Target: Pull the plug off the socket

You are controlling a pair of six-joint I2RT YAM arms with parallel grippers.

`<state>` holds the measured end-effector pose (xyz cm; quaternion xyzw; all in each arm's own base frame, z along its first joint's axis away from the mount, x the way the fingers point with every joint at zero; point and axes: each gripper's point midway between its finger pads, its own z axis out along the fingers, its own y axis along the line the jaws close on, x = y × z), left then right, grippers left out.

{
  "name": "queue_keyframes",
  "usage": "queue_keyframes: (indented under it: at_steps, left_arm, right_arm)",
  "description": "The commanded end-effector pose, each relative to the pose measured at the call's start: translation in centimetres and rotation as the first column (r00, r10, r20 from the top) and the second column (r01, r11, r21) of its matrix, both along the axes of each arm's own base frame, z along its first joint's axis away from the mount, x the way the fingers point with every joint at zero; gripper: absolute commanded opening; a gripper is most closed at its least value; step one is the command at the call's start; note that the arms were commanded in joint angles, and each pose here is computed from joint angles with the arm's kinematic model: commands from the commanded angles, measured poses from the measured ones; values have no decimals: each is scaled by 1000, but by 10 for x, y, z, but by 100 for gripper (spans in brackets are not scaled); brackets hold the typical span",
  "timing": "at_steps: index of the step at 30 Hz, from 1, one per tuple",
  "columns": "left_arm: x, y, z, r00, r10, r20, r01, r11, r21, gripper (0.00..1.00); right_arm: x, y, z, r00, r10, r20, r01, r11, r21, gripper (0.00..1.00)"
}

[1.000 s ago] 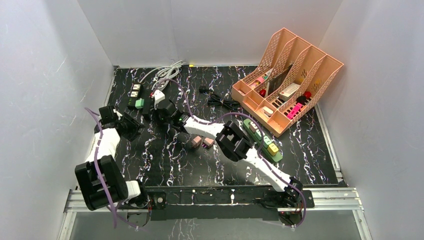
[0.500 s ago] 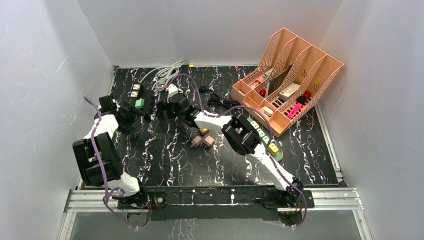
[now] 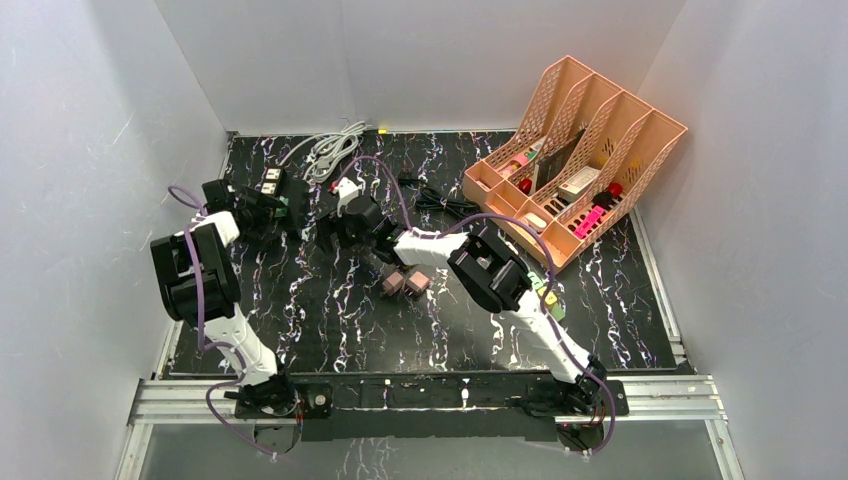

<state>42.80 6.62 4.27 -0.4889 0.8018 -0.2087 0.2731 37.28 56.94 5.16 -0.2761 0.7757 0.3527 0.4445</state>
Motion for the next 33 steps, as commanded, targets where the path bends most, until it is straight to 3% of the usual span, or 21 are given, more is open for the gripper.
queue_keyframes:
  at_steps: [1,9,13,14,17,18,21,27,33]
  left_arm:
    - [26,-8,1,993,55,100,-46,995,-93,81]
    - [43,-29,-20,989,70,127,-45,981,-187,79]
    - [49,-41,-23,986,67,156,-27,968,-248,72]
    - [51,-41,-21,983,68,169,-24,968,-250,63]
    - [56,-43,-14,977,68,202,-17,970,-243,21]
    - [58,-43,-13,977,65,205,-17,973,-228,12]
    - [63,-42,0,977,23,211,5,991,-132,0]
    - [81,-55,38,962,-92,257,72,993,89,0]
    - [94,-85,44,938,-245,246,166,939,302,0]
  right_arm:
    - [0,4,58,996,21,82,-29,995,92,98]
    - [1,-7,51,998,-1,70,-4,997,71,98]
    - [5,-24,49,997,-38,64,34,998,61,98]
    - [6,-30,47,997,-48,59,45,997,58,98]
    - [5,-45,44,996,-70,48,67,996,59,98]
    - [6,-49,44,996,-77,45,74,996,57,98]
    - [6,-56,44,996,-83,39,81,995,54,98]
    - [9,-65,52,994,-100,52,96,993,70,98]
    - [28,-93,63,995,-101,-9,101,985,141,98]
